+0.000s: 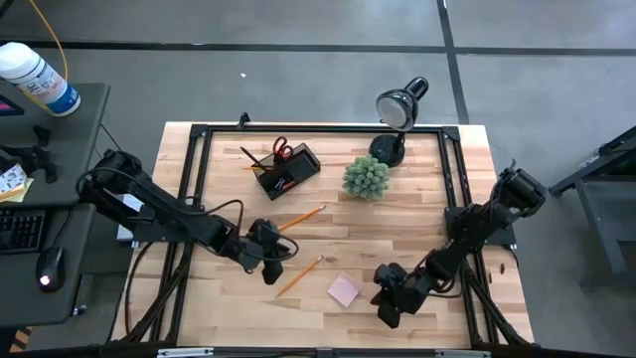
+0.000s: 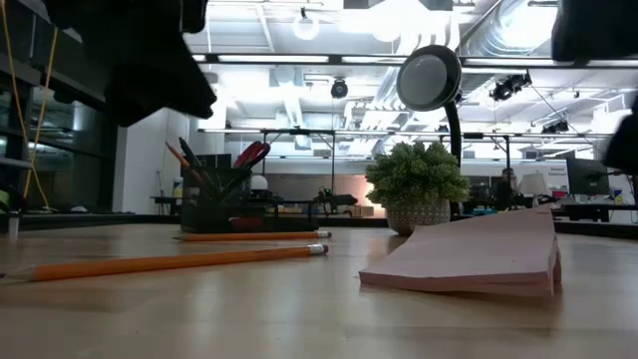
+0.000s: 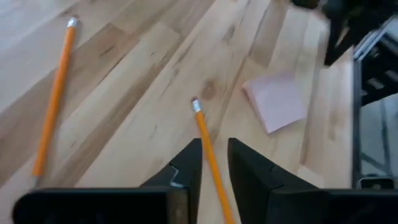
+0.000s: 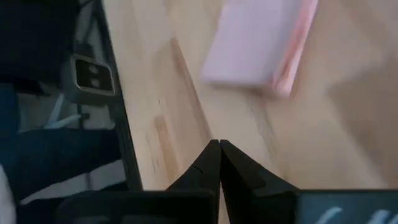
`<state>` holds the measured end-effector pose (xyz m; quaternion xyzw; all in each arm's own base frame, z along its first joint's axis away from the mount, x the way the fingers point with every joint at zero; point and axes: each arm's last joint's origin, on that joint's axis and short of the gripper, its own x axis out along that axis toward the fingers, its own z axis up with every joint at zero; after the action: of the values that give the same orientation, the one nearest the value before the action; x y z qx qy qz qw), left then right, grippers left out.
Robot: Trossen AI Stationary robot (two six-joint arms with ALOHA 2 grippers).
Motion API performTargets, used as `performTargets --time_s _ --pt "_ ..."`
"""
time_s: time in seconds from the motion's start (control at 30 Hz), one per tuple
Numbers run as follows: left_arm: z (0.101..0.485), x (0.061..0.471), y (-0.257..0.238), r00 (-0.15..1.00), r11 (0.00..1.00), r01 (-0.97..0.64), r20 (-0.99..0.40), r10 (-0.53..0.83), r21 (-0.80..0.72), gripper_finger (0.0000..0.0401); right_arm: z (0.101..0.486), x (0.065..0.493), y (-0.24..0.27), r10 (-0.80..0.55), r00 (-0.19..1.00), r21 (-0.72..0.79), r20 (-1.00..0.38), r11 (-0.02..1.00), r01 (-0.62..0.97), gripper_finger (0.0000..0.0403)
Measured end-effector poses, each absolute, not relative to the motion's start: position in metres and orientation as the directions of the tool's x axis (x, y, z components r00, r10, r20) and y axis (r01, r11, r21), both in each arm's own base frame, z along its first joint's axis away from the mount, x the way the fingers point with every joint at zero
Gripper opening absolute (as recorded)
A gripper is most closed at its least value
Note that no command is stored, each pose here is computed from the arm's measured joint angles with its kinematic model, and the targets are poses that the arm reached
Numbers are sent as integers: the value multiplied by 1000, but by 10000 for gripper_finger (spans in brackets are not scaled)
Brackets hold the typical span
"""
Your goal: Pick and place office supplies into organizer
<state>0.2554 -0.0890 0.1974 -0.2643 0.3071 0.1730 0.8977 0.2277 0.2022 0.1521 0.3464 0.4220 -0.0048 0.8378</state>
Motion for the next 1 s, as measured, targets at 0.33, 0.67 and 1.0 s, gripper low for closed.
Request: performTargets --time_s 0.33,0.67,1.0 --pt "195 259 -90 762 798 -473 -629 157 -374 115 117 231 211 323 548 623 -771 557 549 101" --pt "195 259 -90 759 798 -476 -630 161 -369 116 123 252 206 250 721 746 -646 409 526 205" --pt "195 259 -90 759 802 -473 -631 161 -364 117 120 263 189 213 714 733 -667 359 578 256"
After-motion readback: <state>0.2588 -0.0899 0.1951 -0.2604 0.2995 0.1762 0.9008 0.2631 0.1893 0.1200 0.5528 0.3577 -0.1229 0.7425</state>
